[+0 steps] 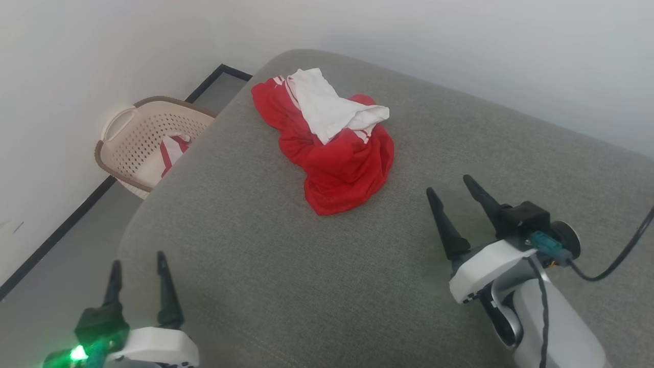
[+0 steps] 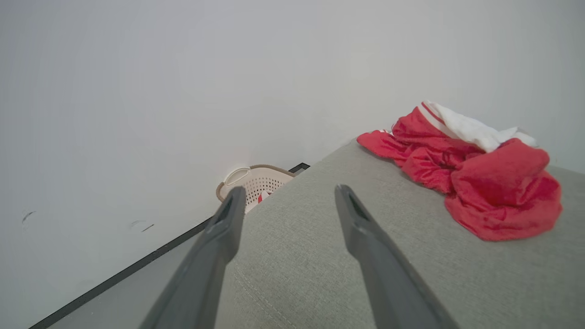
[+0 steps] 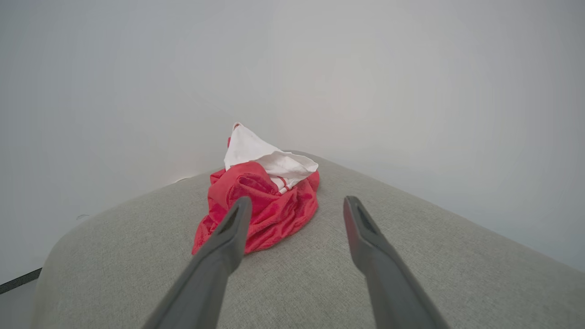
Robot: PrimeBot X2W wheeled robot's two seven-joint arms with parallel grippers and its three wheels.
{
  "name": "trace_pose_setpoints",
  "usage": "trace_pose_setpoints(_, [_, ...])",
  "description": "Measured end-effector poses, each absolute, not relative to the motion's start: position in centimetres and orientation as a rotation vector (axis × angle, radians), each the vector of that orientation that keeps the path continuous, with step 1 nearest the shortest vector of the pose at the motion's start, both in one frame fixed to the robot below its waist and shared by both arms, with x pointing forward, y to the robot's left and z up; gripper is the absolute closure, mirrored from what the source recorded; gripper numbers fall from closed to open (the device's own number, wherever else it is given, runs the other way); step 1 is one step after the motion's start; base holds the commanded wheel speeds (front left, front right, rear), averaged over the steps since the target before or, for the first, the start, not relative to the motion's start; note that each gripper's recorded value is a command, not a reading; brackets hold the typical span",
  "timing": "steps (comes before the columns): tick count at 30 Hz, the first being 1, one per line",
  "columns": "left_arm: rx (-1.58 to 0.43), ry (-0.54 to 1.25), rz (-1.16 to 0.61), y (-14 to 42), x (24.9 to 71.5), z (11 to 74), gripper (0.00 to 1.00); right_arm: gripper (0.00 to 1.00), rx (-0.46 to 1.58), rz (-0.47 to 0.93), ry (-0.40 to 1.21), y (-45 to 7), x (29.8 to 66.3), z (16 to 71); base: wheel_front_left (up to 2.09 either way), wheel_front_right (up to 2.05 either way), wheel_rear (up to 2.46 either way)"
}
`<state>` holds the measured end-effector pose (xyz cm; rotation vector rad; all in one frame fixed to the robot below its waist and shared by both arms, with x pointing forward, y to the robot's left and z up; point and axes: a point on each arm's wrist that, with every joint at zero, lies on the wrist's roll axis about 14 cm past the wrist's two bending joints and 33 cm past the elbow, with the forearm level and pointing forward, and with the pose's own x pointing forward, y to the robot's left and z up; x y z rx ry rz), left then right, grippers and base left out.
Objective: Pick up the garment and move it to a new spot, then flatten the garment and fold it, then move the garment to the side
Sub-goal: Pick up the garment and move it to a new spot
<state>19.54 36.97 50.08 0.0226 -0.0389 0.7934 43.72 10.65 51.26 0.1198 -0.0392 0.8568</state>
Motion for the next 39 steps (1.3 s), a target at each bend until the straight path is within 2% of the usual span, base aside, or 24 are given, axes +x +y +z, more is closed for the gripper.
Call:
trace_pose_setpoints(4, [0.017,-0.040,0.674,35.5,22.2,50.0,0.00,0.00,0.133,0.810,-0.046,9.3,44.6,51.6,0.00,0.00,0.00])
trace_pose_setpoints(9, [0.101,-0.029,0.440,34.1,28.8,51.2,0.00,0.00,0.125,0.735,-0.016,6.3,44.9,50.0,0.00,0.00,0.00])
trace_pose_setpoints(13, [0.108,-0.074,0.350,34.4,35.1,54.2,0.00,0.00,0.119,0.695,-0.031,4.6,45.7,50.1,0.00,0.00,0.00])
trace_pose_setpoints(16, [0.076,-0.039,0.309,34.7,39.7,54.7,0.00,0.00,0.109,0.645,-0.034,2.3,47.0,49.7,0.00,0.00,0.00])
trace_pose_setpoints(25, [-0.184,0.391,0.281,34.3,48.5,48.5,0.00,0.00,0.117,0.512,-0.030,-3.0,49.3,48.4,0.00,0.00,0.00])
trace_pose_setpoints(26, [-0.184,0.391,0.281,34.3,48.5,48.5,0.00,0.00,0.117,0.512,-0.030,-3.0,49.3,48.4,0.00,0.00,0.00])
trace_pose_setpoints(31, [-0.271,0.702,0.230,32.2,50.0,43.3,0.00,0.00,0.113,0.439,-0.022,-6.1,49.7,47.6,0.00,0.00,0.00])
trace_pose_setpoints(39, [-0.309,0.920,0.198,30.3,51.4,37.2,0.00,0.00,0.101,0.361,-0.009,-9.6,50.4,46.4,0.00,0.00,0.00])
